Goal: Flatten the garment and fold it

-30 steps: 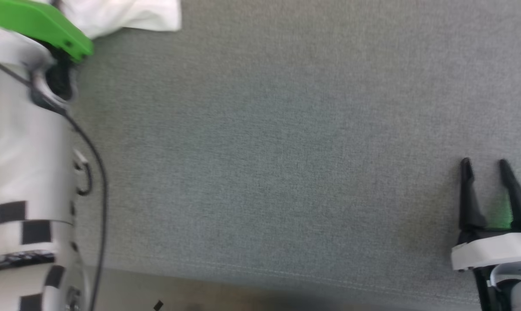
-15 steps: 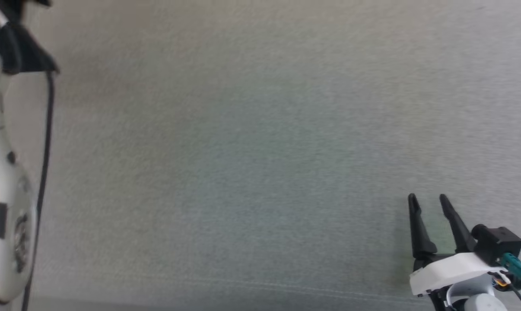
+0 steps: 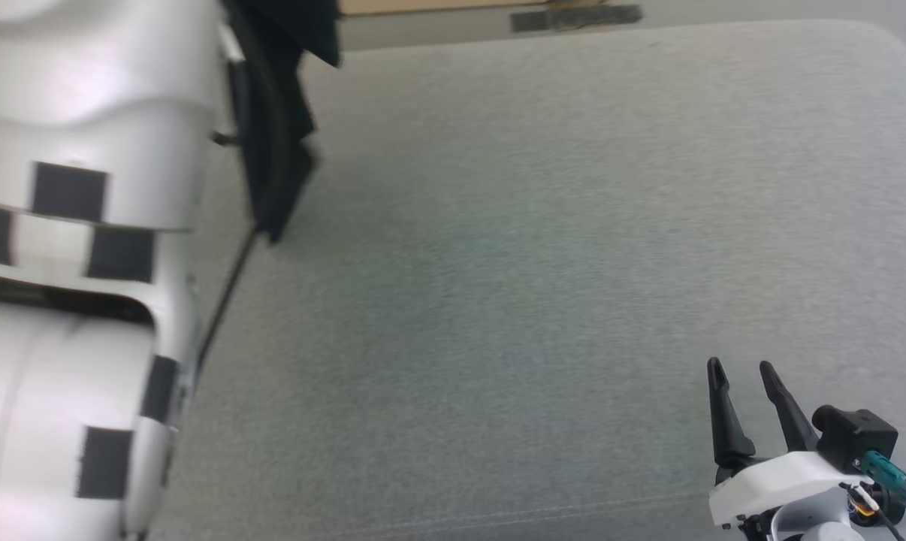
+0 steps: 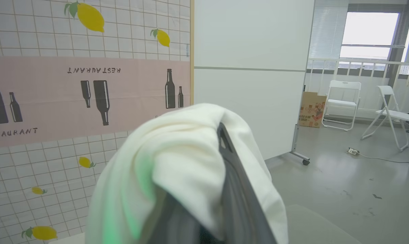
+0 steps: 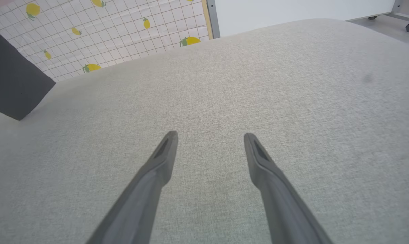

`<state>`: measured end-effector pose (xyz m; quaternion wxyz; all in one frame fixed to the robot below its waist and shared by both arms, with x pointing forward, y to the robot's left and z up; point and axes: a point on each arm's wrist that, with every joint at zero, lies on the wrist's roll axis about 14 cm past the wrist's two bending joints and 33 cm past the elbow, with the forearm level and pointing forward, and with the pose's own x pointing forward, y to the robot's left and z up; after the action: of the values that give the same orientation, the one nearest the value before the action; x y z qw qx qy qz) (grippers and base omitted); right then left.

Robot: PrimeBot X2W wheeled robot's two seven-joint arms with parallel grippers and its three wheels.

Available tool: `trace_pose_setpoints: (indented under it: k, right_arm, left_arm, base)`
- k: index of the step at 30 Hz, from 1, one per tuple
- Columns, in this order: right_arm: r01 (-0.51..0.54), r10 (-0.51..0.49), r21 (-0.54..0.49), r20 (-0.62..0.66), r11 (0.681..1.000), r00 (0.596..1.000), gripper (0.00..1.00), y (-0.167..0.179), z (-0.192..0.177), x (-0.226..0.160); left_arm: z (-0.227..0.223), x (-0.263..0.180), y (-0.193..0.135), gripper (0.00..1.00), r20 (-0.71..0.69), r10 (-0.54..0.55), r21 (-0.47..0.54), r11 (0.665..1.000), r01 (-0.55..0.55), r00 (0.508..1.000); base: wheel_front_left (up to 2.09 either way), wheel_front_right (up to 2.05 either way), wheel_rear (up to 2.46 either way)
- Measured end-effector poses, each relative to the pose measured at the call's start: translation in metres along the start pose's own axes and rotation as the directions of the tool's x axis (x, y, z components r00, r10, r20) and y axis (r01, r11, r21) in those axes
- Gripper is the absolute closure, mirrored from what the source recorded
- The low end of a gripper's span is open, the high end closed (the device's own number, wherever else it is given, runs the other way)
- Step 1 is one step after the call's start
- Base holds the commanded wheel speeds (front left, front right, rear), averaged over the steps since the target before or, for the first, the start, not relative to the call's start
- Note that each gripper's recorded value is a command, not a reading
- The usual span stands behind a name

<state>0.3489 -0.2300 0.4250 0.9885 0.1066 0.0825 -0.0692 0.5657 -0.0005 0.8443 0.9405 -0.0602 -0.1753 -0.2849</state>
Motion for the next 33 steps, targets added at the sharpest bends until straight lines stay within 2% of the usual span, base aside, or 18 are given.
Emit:
trace_pose_setpoints:
  k: [3,6,8,11,15,19,21,22,24,25,26,27,29,33]
  right_arm:
    - [0.038,-0.038,0.004,0.019,0.999,0.999,0.0,-0.013,0.005,-0.009]
    - [0.062,-0.063,0.008,0.035,0.998,0.997,0.0,-0.021,0.009,-0.016]
    - [0.072,-0.072,0.009,0.039,0.997,0.997,0.0,-0.024,0.01,-0.018]
    - [0.076,-0.077,0.009,0.037,0.997,0.996,0.0,-0.025,0.01,-0.019]
    - [0.077,-0.077,0.006,0.028,0.997,0.997,0.0,-0.025,0.007,-0.018]
    - [0.071,-0.071,0.004,0.019,0.997,0.997,0.0,-0.023,0.004,-0.016]
    - [0.067,-0.067,0.003,0.012,0.998,0.998,0.0,-0.022,0.002,-0.015]
    - [0.064,-0.064,0.003,0.008,0.998,0.998,0.0,-0.021,0.001,-0.015]
    - [0.056,-0.056,0.003,0.002,0.998,0.998,0.0,-0.018,-0.001,-0.014]
    - [0.052,-0.052,0.003,0.0,0.999,0.999,0.0,-0.017,-0.002,-0.014]
    - [0.047,-0.047,0.003,-0.001,0.999,0.999,0.0,-0.015,-0.002,-0.014]
    - [0.042,-0.042,0.003,0.001,0.999,0.999,0.0,-0.014,-0.002,-0.013]
    - [0.033,-0.033,0.005,0.007,0.999,0.999,0.0,-0.011,0.0,-0.013]
    - [0.02,-0.02,0.006,0.01,1.0,1.0,0.0,-0.007,0.0,-0.015]
  left_arm:
    - [-0.021,0.002,-0.032,1.0,-0.038,-0.068,-0.073,0.995,0.065,0.997]
    - [-0.072,-0.007,-0.052,1.0,-0.144,-0.114,-0.136,0.986,0.095,0.983]
    - [-0.118,-0.022,-0.063,1.0,-0.246,-0.141,-0.172,0.98,0.1,0.959]
    - [-0.196,-0.058,-0.084,1.0,-0.416,-0.189,-0.193,0.974,0.116,0.89]
    - [-0.293,-0.128,-0.099,1.0,-0.636,-0.213,-0.226,0.97,0.085,0.741]
    - [-0.368,-0.217,-0.111,1.0,-0.84,-0.228,-0.242,0.97,0.036,0.493]
    - [-0.387,-0.251,-0.117,1.0,-0.887,-0.242,-0.261,0.965,0.003,0.393]
    - [-0.39,-0.26,-0.12,1.0,-0.898,-0.251,-0.273,0.962,-0.008,0.362]
    - [-0.389,-0.266,-0.124,1.0,-0.898,-0.273,-0.306,0.951,-0.044,0.344]
    - [-0.387,-0.265,-0.125,0.84,-0.896,-0.277,-0.316,0.947,-0.061,0.346]
    - [-0.385,-0.264,-0.125,0.57,-0.892,-0.28,-0.327,0.941,-0.081,0.354]
    - [-0.381,-0.262,-0.125,0.0,-0.887,-0.28,-0.337,0.936,-0.099,0.367]
    - [-0.373,-0.257,-0.124,0.0,-0.876,-0.283,-0.361,0.922,-0.142,0.39]
    - [-0.346,-0.235,-0.111,0.0,-0.829,-0.26,-0.405,0.89,-0.211,0.495]
  base:
    - [0.0,0.0,0.0]
    - [0.0,0.0,0.0]
    - [0.0,0.0,0.0]
    - [0.0,0.0,0.0]
    - [0.0,0.0,0.0]
    - [0.0,0.0,0.0]
    - [0.0,0.0,0.0]
    - [0.0,0.0,0.0]
    - [0.0,0.0,0.0]
    - [0.0,0.0,0.0]
    - [0.0,0.0,0.0]
    - [0.0,0.0,0.0]
    - [0.0,0.0,0.0]
    - [0.0,0.0,0.0]
